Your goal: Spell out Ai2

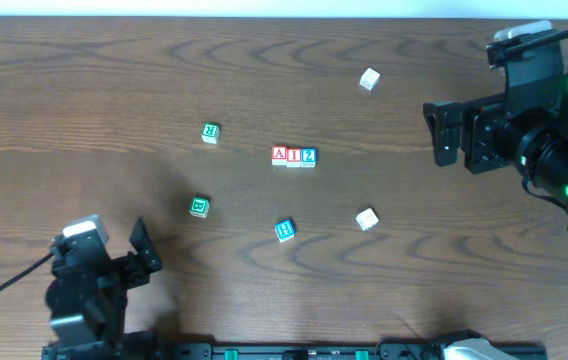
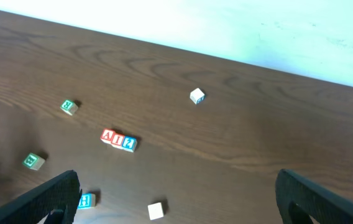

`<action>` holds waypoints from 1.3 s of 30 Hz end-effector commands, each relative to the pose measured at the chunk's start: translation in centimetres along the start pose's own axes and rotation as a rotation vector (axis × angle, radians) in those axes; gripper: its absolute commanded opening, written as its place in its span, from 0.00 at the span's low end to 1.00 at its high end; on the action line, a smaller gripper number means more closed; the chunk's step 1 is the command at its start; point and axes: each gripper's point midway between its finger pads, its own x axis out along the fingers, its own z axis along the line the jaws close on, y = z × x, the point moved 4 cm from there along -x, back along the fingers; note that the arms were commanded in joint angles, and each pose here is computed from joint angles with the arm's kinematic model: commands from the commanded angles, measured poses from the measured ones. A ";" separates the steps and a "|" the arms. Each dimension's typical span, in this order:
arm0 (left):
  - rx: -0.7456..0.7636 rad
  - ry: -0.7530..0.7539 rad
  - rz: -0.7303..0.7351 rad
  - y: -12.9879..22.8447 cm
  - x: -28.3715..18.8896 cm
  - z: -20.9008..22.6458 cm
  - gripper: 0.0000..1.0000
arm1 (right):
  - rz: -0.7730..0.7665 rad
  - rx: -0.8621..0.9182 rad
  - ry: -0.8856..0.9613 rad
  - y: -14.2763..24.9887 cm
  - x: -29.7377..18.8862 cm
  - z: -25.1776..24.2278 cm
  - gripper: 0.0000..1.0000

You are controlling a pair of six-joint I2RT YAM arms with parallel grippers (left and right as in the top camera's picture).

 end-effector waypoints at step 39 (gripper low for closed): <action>0.044 0.037 -0.087 5.5 4.7 0.6 0.95 | -0.006 -0.009 0.002 -0.1 -0.2 0.0 0.99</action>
